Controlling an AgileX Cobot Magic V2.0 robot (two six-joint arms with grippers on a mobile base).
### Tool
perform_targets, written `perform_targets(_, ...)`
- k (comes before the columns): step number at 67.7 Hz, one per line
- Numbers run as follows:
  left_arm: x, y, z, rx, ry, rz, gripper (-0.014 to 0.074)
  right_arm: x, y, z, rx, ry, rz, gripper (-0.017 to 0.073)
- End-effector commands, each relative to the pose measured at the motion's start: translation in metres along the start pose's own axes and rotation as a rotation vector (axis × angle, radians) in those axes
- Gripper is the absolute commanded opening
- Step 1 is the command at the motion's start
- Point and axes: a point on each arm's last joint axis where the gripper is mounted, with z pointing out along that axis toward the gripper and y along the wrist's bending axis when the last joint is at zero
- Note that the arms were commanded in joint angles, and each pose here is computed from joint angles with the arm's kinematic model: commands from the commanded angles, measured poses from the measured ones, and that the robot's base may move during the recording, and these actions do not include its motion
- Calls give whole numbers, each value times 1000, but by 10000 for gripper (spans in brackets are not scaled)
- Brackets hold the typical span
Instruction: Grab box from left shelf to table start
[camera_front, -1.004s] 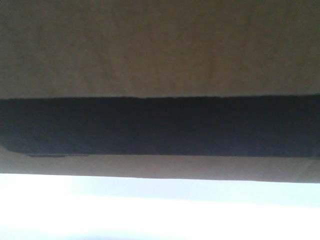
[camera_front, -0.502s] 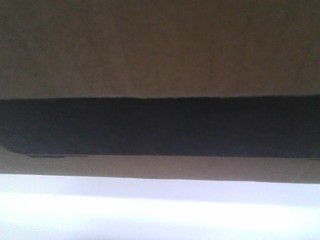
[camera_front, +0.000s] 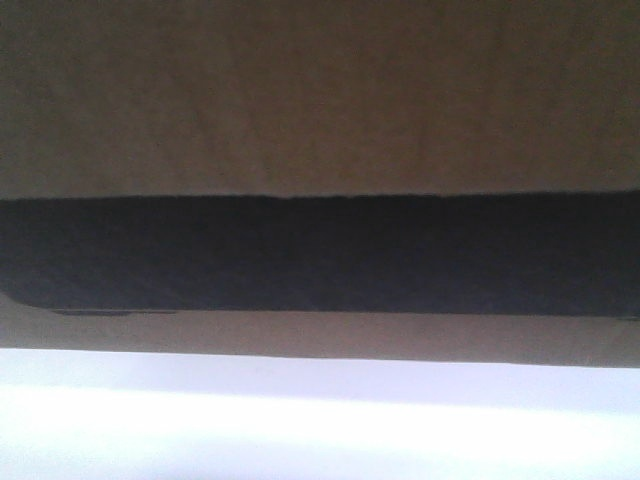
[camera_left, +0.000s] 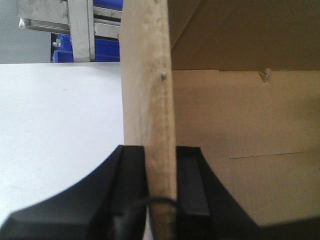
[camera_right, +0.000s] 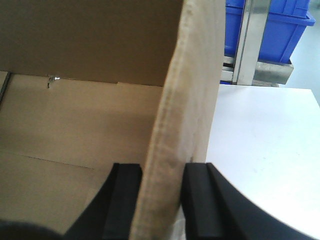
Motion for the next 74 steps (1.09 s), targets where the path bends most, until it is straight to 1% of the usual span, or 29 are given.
perform_targets(1,-26,-17,-15,219,-207,-79,-92,-20,4,-2,-37,-151,3,57)
perform_targets(33,-26,-17,-15,224,-211,-82,-92,-22,4,-2,-36,-165,4,57)
perform_targets(39,-31,-17,-17,225,-255,-63,-92,-22,4,-1,-38,-163,6,57)
perform_targets(43,-35,-18,-14,203,-241,-52,-92,-25,4,3,-50,-156,17,57)
perform_targets(55,-53,-19,-3,92,-140,-15,-92,-37,5,30,-79,-70,53,57)
perform_targets(60,-62,-20,4,42,-105,5,-92,-44,4,44,-78,-16,56,57)
perform_targets(66,-71,-21,17,-36,-65,43,-92,-55,3,67,-78,72,46,57)
perform_targets(71,-75,-21,27,-94,-47,61,-92,-60,1,85,-77,143,45,57)
perform_targets(74,-75,-21,34,-122,-35,55,-92,-61,0,98,-77,192,48,57)
